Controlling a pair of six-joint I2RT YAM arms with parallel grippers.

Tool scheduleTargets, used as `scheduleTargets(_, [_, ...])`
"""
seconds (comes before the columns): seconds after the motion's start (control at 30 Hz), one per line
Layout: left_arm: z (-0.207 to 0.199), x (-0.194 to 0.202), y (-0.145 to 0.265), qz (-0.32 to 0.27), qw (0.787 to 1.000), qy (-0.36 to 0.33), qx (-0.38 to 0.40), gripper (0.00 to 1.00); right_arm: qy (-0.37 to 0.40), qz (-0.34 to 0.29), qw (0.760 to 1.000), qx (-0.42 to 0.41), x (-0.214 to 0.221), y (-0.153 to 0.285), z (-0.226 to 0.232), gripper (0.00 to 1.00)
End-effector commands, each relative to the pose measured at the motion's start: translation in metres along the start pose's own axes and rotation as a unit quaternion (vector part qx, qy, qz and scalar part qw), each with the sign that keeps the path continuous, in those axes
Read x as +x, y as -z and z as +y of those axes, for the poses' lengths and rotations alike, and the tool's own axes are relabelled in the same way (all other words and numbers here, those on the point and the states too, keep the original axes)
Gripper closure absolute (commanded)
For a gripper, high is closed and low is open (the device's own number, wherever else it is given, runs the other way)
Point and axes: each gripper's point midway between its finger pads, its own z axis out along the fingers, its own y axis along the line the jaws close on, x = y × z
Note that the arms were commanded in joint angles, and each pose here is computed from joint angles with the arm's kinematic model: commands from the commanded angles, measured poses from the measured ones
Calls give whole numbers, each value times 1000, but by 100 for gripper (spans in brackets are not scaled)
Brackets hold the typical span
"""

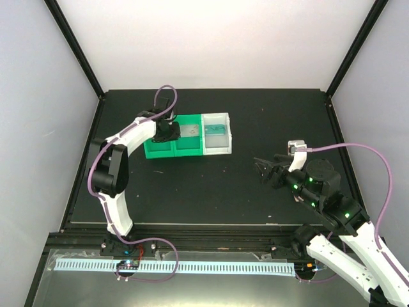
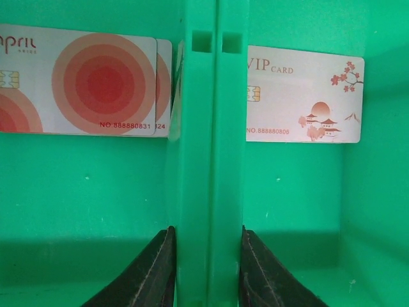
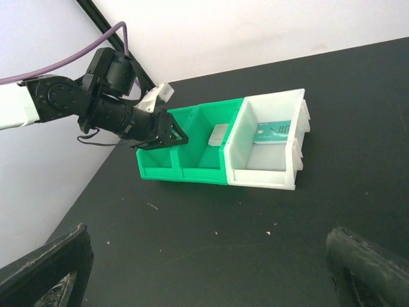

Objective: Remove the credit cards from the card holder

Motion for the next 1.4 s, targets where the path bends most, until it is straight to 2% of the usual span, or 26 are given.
scheduleTargets(0.0, [-43, -28, 22, -40, 995, 8, 94, 69, -12, 5, 1000, 18, 5, -2, -8, 0])
scheduleTargets(0.2, [-49, -24, 49, -49, 991, 11, 122, 50, -44, 19, 994, 102, 13, -12, -37, 0])
scheduleTargets(0.33, [-50, -21, 79, -66, 988, 12, 141, 26, -39, 33, 985, 167, 23, -24, -61, 0])
scheduleTargets(0.47, [-50, -11, 118, -88, 982, -3, 166, 2, -35, 68, 963, 258, 38, -34, -91, 0])
scheduleTargets(0.63, [-41, 13, 162, -102, 978, -39, 176, 1, -47, 89, 931, 351, 48, -38, -128, 0])
scheduleTargets(0.8, [-31, 54, 198, -118, 968, -82, 207, 1, -118, 80, 912, 385, 61, -39, -176, 0])
scheduleTargets(1.0, [-31, 104, 216, -117, 947, -120, 275, 1, -230, 69, 877, 416, 79, -30, -233, 3])
scheduleTargets(1.17, [-32, 129, 229, -113, 934, -129, 313, 1, -258, 43, 857, 444, 76, -20, -259, 5])
scheduleTargets(1.37, [-21, 137, 232, -136, 934, -142, 298, 1, -329, 50, 827, 453, 112, -15, -294, 7])
